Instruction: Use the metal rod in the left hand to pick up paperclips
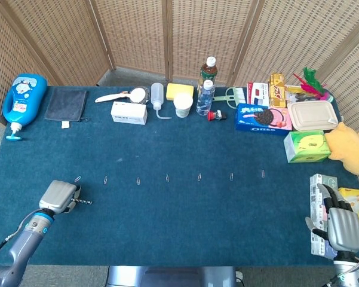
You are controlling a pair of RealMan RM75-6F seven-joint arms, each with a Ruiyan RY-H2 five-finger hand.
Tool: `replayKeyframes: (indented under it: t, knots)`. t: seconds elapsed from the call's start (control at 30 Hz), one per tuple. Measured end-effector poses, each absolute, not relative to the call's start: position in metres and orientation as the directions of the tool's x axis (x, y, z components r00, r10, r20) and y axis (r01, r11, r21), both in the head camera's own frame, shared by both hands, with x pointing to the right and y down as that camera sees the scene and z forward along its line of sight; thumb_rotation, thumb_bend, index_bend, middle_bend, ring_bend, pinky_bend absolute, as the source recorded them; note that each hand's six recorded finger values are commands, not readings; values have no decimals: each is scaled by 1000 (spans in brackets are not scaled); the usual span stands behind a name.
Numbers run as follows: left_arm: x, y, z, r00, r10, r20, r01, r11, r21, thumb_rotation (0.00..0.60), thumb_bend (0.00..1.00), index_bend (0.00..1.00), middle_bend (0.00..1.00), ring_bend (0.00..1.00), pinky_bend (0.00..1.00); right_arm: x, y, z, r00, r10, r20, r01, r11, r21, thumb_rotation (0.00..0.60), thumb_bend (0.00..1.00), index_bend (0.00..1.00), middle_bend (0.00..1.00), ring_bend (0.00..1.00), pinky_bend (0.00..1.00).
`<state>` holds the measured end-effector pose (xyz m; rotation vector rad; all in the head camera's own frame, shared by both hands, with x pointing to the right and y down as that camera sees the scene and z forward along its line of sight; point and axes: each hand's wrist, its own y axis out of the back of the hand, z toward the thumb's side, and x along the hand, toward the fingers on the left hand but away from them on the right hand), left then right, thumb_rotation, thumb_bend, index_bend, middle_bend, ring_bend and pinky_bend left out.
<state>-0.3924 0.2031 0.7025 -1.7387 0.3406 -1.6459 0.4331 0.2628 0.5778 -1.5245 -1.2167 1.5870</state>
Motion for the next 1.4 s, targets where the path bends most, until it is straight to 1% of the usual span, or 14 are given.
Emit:
replayKeyframes:
  t: [0.13, 0.33, 0.73, 0.97, 1.13, 1.4]
  knots:
    - [-392, 202, 702, 153, -630, 762, 275, -713, -645, 600, 668, 598, 1000, 1000, 1000, 434, 263, 577, -145, 903, -405, 164, -381, -910, 600, 273, 103, 182, 146, 261]
    - [-393, 197, 696, 153, -647, 747, 267, -701, -662, 600, 676, 613, 1000, 1000, 1000, 434, 263, 575, -142, 906, -398, 170, -374, -912, 600, 274, 103, 185, 146, 261]
    - [-398, 170, 654, 163, -741, 651, 211, -619, -757, 600, 681, 631, 1000, 1000, 1000, 434, 263, 577, -130, 910, -395, 190, -368, -910, 600, 274, 103, 185, 146, 261]
    - [-411, 151, 633, 134, -781, 610, 202, -581, -788, 600, 682, 631, 1000, 1000, 1000, 435, 264, 578, -128, 909, -397, 200, -368, -908, 600, 274, 101, 185, 146, 261]
    - [-421, 144, 632, 102, -780, 618, 218, -588, -779, 600, 681, 631, 1000, 1000, 1000, 436, 265, 578, -131, 908, -398, 202, -369, -907, 600, 273, 99, 185, 146, 261]
    - [-440, 143, 646, 43, -755, 655, 243, -628, -739, 600, 681, 631, 1000, 1000, 1000, 435, 265, 581, -132, 904, -406, 201, -377, -904, 600, 274, 97, 185, 146, 261]
